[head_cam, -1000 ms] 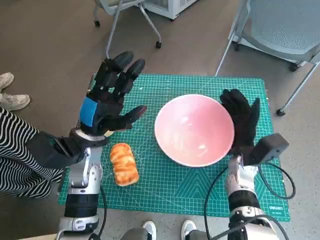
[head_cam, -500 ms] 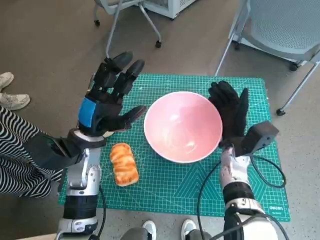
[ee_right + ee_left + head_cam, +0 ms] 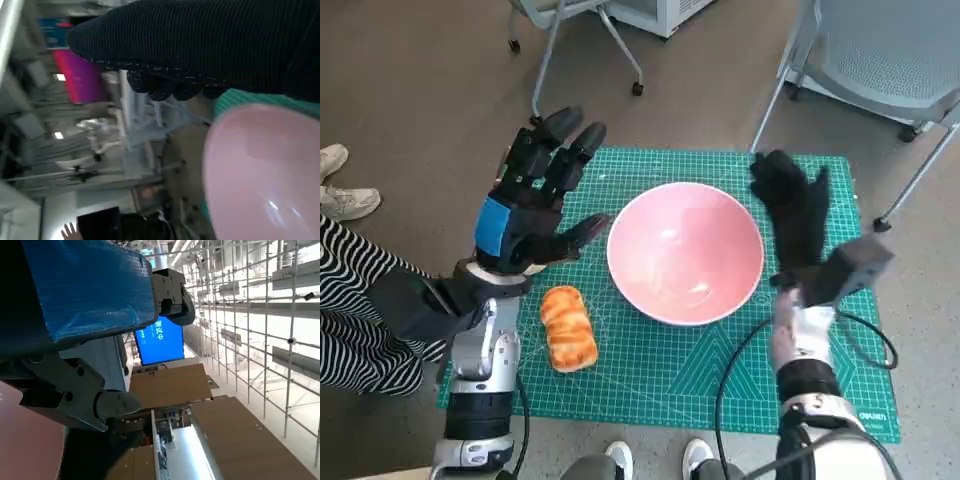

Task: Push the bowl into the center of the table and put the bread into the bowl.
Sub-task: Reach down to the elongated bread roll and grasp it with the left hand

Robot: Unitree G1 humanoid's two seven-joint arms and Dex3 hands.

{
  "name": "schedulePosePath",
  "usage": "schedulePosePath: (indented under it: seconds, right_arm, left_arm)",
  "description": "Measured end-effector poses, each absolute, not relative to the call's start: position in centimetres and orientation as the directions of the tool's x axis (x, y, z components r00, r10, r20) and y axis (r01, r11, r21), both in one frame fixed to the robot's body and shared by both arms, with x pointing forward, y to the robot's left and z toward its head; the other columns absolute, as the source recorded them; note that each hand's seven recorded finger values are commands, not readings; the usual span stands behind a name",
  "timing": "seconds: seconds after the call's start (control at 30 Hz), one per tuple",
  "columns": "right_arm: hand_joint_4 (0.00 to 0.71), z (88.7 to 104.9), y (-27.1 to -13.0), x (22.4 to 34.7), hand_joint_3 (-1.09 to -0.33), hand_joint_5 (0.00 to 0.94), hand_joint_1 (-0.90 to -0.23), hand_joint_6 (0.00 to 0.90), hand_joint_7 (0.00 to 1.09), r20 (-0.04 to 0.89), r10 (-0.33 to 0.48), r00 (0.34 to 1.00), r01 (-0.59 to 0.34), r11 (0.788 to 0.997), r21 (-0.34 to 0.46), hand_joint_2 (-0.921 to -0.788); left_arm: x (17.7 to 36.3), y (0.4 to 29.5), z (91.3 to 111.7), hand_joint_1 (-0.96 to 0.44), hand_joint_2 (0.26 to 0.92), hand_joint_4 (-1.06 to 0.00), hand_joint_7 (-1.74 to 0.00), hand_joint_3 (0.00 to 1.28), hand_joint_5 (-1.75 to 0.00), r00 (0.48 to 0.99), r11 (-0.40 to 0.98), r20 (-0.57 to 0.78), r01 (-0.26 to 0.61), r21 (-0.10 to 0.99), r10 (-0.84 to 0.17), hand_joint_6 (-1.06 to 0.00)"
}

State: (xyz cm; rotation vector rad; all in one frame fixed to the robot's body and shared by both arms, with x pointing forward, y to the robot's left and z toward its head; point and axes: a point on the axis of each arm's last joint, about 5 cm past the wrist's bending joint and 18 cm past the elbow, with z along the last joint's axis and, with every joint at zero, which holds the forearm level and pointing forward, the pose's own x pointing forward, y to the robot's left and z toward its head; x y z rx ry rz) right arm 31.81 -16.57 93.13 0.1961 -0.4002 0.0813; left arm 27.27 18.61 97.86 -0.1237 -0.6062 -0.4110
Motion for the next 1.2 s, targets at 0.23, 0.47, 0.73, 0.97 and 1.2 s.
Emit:
schedulePosePath:
  seconds: [0.23,0.47,0.73,0.97,1.2]
  right_arm:
    - [0.179,95.4,-16.8,31.0,-0.768,0.008,-0.685,0.116,0.44,0.562,0.084,0.823,-0.142,0.988,0.06,-0.921]
    - [0.186,97.2,-16.6,29.9,-0.753,0.007,-0.687,0.098,0.48,0.663,0.168,0.73,-0.197,0.98,-0.032,-0.921]
    - [0.198,98.9,-16.3,28.7,-0.758,0.009,-0.678,0.067,0.55,0.702,0.268,0.66,-0.237,0.961,-0.144,-0.921]
    - [0.216,99.3,-16.8,28.2,-0.753,0.013,-0.671,0.051,0.6,0.697,0.288,0.657,-0.225,0.957,-0.184,-0.921]
    - [0.222,99.3,-17.1,28.0,-0.748,0.014,-0.675,0.066,0.61,0.684,0.268,0.679,-0.209,0.963,-0.17,-0.921]
  left_arm:
    - [27.2,18.8,98.2,-0.13,0.804,-0.16,-0.63,0.41,-0.19,0.738,0.912,0.581,0.411,0.015,-0.343,0.0]
    - [27.3,18.9,98.7,-0.14,0.802,-0.16,-0.64,0.41,-0.19,0.718,0.904,0.594,0.427,0.035,-0.362,0.0]
    - [27.4,19.8,99.7,-0.14,0.785,-0.17,-0.67,0.4,-0.2,0.671,0.885,0.601,0.444,0.142,-0.434,0.0]
    - [27.5,22.3,101.3,-0.16,0.735,-0.22,-0.76,0.38,-0.24,0.605,0.813,0.544,0.417,0.405,-0.581,0.0]
    - [27.1,25.3,103.2,-0.12,0.693,-0.29,-0.73,0.3,-0.22,0.557,0.625,0.361,0.408,0.665,-0.748,-0.1]
